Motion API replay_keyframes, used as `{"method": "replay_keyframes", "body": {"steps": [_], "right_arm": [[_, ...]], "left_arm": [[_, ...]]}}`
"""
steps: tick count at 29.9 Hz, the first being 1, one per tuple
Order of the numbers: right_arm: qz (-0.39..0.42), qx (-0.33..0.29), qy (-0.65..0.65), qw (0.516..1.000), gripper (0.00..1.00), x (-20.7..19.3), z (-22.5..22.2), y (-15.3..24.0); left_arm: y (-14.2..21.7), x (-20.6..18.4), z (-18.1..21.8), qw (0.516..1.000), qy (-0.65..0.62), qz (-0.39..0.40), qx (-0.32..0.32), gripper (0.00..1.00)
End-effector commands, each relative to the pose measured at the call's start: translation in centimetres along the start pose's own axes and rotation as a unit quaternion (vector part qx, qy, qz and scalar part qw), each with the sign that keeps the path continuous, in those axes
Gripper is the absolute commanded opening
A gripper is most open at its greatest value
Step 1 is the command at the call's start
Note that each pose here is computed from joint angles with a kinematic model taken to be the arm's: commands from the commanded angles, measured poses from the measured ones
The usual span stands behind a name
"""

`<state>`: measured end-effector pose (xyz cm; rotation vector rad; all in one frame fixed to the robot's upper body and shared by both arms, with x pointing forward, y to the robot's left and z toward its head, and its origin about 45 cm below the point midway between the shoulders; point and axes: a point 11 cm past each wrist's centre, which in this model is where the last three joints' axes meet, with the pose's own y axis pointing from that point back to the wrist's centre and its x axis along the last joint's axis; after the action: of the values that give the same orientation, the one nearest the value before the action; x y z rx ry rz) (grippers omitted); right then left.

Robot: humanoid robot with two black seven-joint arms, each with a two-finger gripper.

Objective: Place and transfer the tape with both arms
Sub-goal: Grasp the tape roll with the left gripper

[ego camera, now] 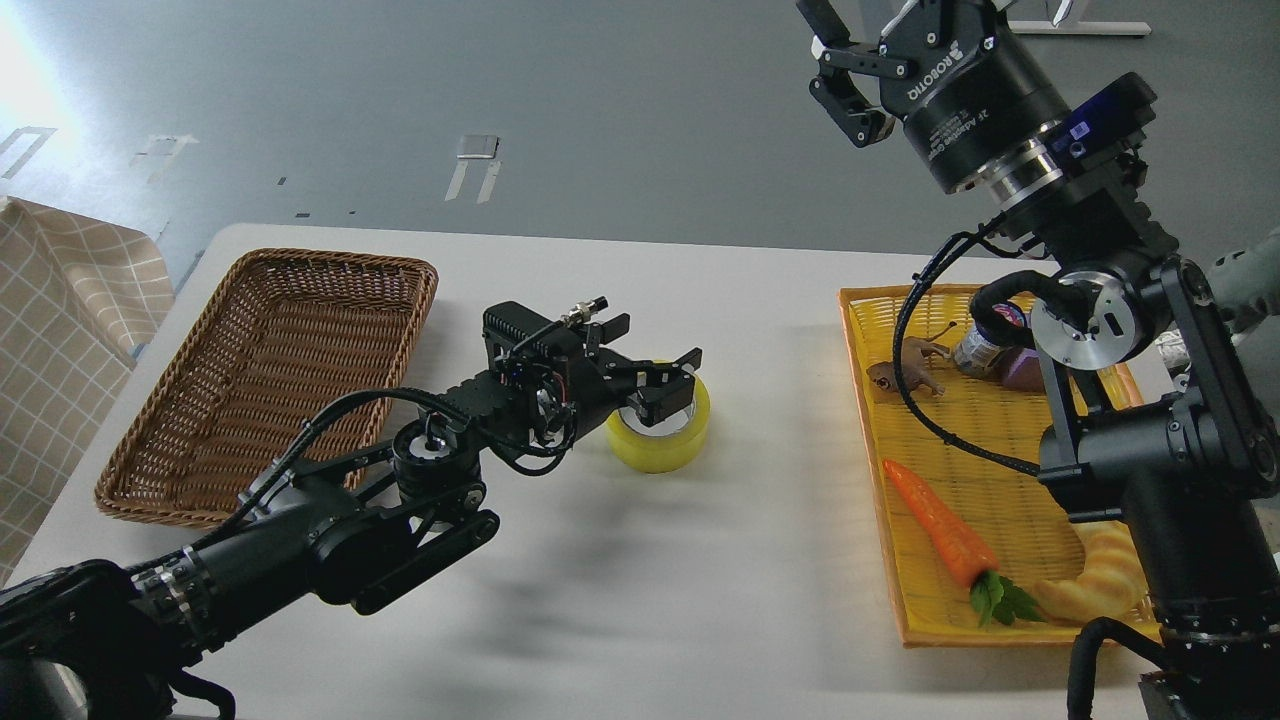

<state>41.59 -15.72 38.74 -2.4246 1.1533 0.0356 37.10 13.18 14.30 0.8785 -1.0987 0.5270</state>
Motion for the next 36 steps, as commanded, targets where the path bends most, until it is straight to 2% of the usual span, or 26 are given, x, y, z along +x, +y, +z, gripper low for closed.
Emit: {"method": "replay_keyframes", "body": {"steps": [1,5,20,27,36], "right_arm": [[0.002,-0.001,-0.001,1.0,1.0,0.1,0.1,0.1],[0.002,-0.001,-0.001,1.0,1.0,0.1,0.1,0.2],[0.005,-0.005,-0.005,1.0,1.0,0.2,0.6,0.7],[0.007,-0.009,-0.006,1.0,1.0,0.3,1.0,0.8],[0.012,-0.02,-0.011,1.0,1.0,0.5,1.9,1.4]], "left_arm": [[0.4,-0.2,-1.0,1.0,-0.005,-0.004,0.01,0.98],[0.5,-0.8,-2.0,1.0,-0.005,-0.013,0.023,0.98],[0.3,-1.6,-1.0,1.0,0.013,-0.018,0.012,0.98],[0.8,-3.7,-2.7,0.998,0.02,-0.042,0.04,0.98],[0.7,-3.8,-2.6,0.998,0.018,-0.044,0.039,0.98]]}}
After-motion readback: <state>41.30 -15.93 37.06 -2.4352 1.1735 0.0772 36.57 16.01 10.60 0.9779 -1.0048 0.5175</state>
